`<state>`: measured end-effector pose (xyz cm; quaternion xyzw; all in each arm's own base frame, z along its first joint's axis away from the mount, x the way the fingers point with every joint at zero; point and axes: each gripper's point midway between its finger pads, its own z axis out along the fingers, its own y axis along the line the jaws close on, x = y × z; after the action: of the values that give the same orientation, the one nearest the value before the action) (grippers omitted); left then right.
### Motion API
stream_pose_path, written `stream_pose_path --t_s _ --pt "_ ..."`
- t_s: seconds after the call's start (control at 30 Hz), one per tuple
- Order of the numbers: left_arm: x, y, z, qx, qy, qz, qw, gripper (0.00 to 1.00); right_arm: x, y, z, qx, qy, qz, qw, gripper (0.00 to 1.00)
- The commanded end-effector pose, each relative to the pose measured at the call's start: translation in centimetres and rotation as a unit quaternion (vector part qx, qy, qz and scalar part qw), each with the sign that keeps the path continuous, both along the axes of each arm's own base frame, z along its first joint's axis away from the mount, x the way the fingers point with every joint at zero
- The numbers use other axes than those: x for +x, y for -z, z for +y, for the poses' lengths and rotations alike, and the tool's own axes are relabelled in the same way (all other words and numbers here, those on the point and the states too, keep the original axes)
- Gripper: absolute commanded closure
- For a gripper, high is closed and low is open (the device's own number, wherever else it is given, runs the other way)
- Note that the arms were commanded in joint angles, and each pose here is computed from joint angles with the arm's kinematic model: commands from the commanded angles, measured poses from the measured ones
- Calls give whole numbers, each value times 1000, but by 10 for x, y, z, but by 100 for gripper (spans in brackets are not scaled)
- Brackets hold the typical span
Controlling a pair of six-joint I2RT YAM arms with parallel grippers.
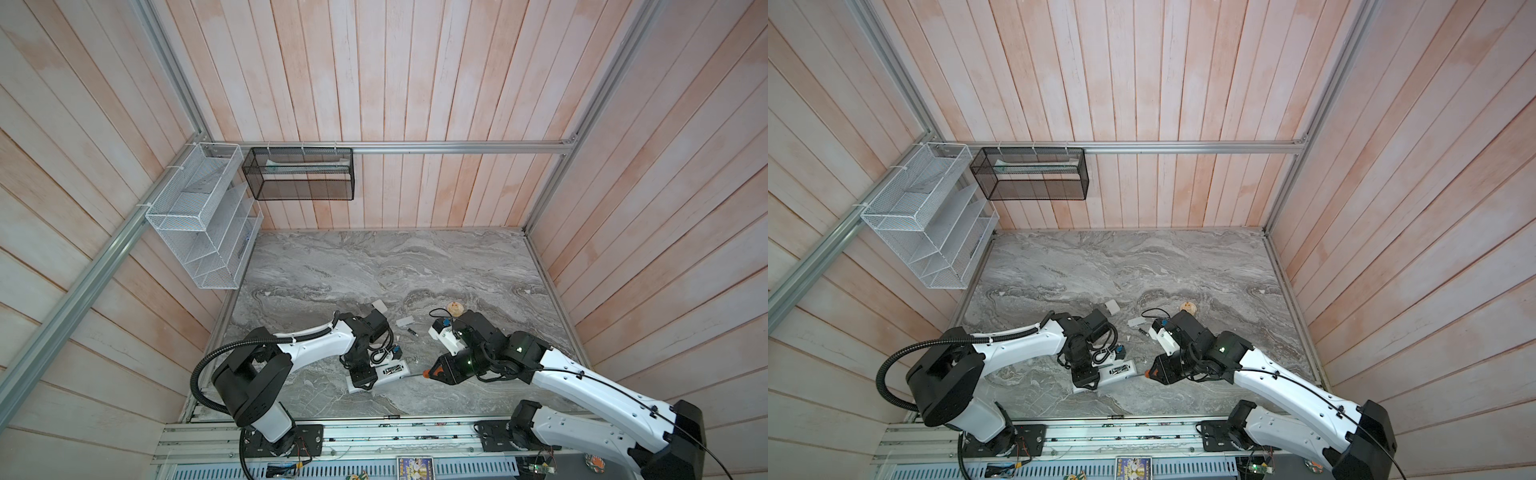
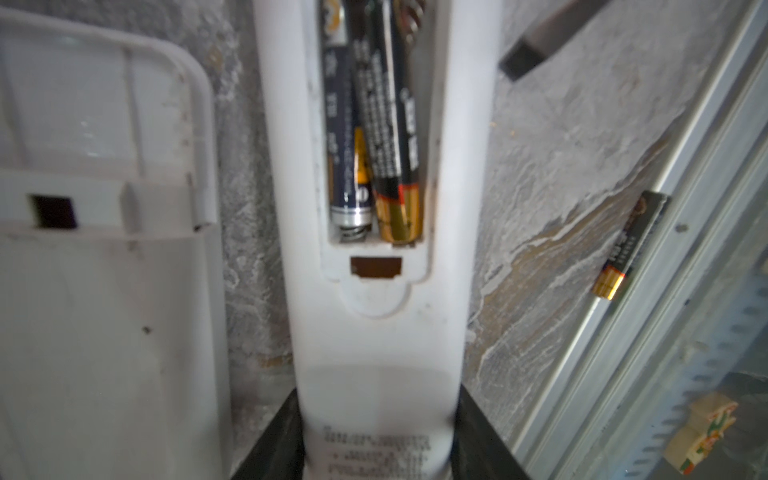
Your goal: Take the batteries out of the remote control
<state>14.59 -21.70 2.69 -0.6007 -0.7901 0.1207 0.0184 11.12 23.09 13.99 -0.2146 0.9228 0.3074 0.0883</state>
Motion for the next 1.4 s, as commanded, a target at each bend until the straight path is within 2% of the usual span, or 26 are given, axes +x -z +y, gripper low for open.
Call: stream_pose_path --t_s 0.0,0.6,1.37 --pt "-4 5 2 6 8 4 1000 100 6 -13 6 22 0 -16 1000 100" --pt "-4 8 3 11 9 3 1000 100 7 -25 7 34 1 -22 999 100" --pt "-3 6 3 9 7 -4 1000 100 14 3 12 5 -9 -7 1000 100"
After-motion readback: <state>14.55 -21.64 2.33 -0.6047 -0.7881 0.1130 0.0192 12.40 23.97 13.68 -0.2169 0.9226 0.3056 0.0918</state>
